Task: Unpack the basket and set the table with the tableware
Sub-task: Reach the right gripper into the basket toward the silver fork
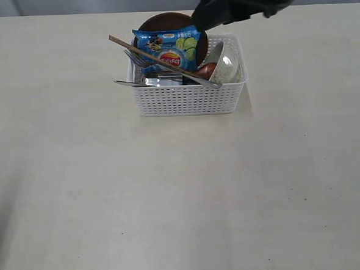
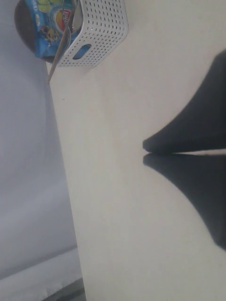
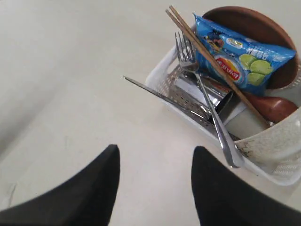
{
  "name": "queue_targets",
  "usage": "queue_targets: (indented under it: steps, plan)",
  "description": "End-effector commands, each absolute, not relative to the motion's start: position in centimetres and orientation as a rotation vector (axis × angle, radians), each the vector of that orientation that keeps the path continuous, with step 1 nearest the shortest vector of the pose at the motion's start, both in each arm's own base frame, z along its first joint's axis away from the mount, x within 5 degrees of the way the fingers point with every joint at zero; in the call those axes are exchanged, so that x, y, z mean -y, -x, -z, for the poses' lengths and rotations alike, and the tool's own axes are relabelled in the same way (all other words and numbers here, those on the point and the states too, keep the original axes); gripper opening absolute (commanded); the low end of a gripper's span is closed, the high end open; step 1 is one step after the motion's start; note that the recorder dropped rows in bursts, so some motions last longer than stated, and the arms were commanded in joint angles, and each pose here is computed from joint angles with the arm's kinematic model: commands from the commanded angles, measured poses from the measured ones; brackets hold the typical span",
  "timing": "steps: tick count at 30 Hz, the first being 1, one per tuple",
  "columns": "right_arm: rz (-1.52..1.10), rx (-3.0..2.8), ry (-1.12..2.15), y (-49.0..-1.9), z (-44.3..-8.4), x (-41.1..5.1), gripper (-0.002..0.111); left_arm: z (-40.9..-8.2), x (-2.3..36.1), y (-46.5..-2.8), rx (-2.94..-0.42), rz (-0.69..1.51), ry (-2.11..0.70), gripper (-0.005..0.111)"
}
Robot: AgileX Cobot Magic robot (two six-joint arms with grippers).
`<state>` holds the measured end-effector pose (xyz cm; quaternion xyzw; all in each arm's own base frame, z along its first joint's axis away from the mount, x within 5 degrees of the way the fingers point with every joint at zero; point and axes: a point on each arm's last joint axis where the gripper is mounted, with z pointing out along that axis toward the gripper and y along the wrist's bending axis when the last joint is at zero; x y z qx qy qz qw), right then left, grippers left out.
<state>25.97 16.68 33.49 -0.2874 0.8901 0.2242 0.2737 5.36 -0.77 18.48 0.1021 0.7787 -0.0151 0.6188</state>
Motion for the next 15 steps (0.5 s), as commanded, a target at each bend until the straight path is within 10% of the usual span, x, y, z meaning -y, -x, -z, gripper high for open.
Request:
queue_targets:
  steps: [1, 15]
  plan:
    - [-0.542, -2.468, 0.844, -28.6, -31.2, -19.7, 0.045, -18.4, 0.8, -5.3, -1.791, 0.042, -0.227, 0.000]
    - [-0.401, -2.551, 0.964, -35.1, -23.7, -22.9, 0.045, -18.4, 0.8, -5.3, -1.791, 0.042, -0.227, 0.000]
